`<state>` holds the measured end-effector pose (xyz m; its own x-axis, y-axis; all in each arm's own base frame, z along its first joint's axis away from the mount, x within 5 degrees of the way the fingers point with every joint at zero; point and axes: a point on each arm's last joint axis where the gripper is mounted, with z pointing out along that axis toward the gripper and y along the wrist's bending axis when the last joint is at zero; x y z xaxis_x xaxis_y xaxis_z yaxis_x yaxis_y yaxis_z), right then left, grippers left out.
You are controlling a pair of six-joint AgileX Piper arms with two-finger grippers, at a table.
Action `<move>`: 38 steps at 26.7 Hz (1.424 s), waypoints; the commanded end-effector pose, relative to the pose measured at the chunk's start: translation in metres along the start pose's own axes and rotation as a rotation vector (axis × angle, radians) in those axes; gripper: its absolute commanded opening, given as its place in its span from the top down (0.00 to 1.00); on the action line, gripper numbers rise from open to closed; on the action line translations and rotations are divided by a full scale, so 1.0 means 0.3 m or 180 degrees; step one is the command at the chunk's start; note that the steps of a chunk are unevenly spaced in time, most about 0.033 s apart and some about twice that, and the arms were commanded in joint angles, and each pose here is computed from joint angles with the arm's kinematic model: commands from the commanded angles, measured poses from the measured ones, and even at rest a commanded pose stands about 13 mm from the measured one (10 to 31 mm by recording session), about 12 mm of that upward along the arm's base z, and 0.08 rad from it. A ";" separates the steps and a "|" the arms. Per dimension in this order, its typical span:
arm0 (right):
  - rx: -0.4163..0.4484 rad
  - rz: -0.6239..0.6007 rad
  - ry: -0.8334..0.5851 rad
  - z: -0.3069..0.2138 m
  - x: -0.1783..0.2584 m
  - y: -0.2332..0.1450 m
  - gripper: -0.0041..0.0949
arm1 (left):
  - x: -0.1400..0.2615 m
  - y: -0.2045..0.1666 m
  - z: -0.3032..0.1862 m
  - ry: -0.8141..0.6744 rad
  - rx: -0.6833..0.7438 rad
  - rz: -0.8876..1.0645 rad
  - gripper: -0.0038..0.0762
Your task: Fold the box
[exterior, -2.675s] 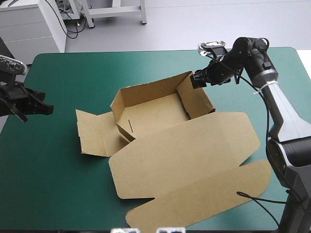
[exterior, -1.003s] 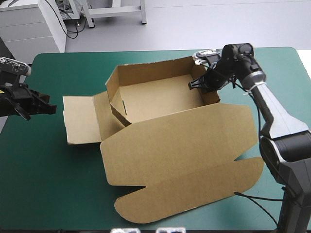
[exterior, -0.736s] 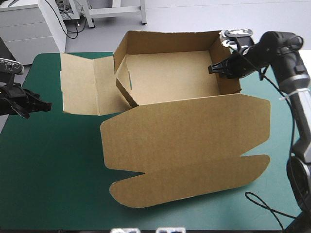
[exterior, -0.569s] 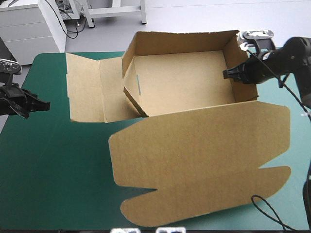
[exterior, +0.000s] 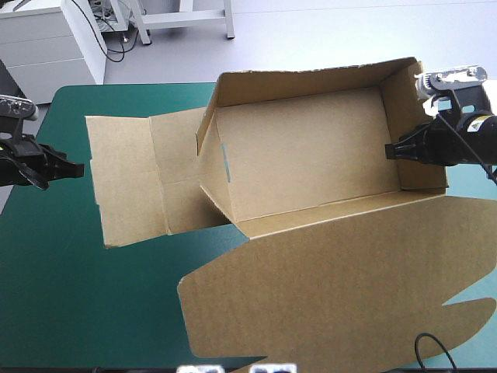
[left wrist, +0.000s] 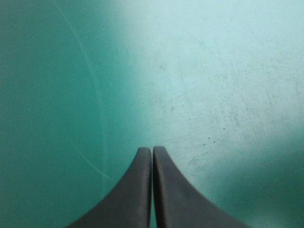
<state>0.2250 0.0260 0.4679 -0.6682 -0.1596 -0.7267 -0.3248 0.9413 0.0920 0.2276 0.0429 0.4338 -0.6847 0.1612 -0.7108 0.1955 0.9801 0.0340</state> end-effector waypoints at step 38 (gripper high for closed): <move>0.0153 0.0021 -0.0380 -0.066 -0.022 0.005 0.98 | 0.027 -0.384 0.104 -0.1508 0.3721 -0.0474 0.96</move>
<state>0.2241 0.0220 0.4677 -0.6701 -0.1680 -0.7230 -0.2990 0.9526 0.0557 0.2366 -0.0649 0.3745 -0.5287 -0.1987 -0.8252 0.7269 0.3960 -0.5611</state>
